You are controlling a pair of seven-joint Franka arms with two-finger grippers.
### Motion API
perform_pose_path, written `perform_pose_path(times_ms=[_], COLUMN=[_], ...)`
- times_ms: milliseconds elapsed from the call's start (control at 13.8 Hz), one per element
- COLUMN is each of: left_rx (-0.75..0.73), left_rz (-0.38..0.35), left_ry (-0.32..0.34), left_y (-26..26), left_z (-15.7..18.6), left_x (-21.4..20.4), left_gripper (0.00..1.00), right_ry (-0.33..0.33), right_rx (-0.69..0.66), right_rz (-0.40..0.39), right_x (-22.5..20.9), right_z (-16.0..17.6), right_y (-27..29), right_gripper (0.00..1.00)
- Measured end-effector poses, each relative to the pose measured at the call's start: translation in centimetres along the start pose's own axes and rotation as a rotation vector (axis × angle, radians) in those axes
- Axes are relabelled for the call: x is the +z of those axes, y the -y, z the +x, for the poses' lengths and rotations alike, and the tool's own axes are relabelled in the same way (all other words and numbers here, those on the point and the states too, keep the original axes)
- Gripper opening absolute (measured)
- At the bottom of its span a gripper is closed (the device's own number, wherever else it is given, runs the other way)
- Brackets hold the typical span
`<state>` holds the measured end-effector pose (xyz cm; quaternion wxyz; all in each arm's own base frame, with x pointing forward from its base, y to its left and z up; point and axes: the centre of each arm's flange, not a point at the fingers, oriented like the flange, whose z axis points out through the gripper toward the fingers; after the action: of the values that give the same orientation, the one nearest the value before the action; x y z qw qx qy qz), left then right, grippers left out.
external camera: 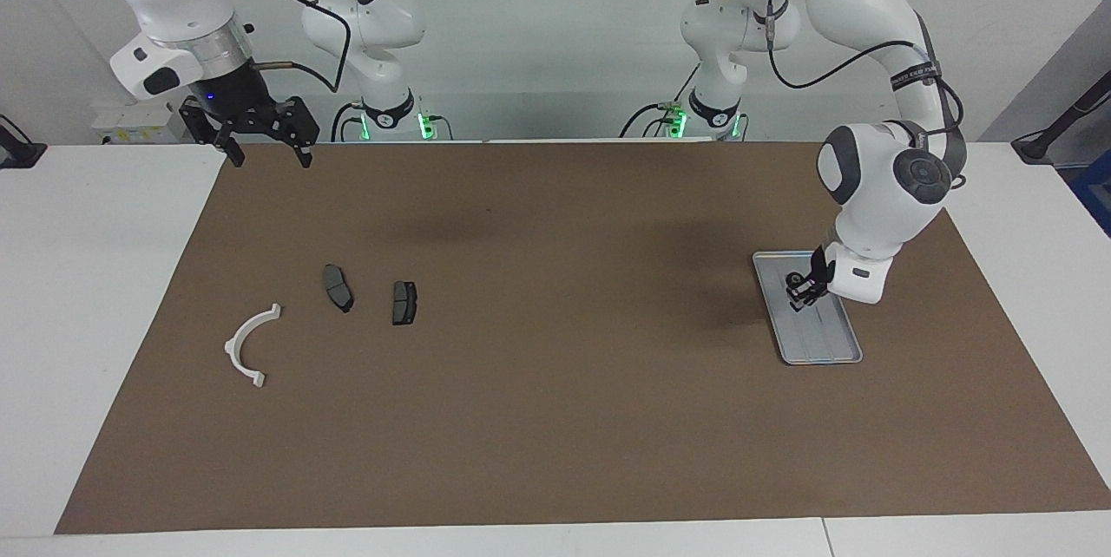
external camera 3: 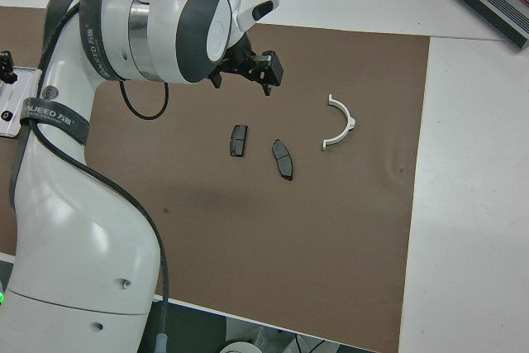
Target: Pick bearing gear from pile to tray
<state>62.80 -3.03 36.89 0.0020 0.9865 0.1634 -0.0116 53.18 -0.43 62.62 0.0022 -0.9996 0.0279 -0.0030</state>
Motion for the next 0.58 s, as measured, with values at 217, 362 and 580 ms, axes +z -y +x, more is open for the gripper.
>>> perform_pose_path(times_ms=[217,362,580], left_rx=[0.03,0.036,0.038], left_rz=[-0.007,-0.009,-0.009], left_ry=[-0.023,-0.035,-0.04], left_y=[0.8,1.7,2.4], left_z=[0.1,0.4,-0.1], left_x=[1.6,2.4,4.3], left_gripper=[0.24,0.24,0.24], right_ry=[0.001,0.0,0.006], right_rx=[0.0,-0.001,-0.001], right_rz=[0.0,0.0,0.0], right_x=[0.1,0.1,0.2], right_z=[0.0,0.0,0.0], right_y=[0.0,0.0,0.0], right_gripper=[1.0,1.0,1.0])
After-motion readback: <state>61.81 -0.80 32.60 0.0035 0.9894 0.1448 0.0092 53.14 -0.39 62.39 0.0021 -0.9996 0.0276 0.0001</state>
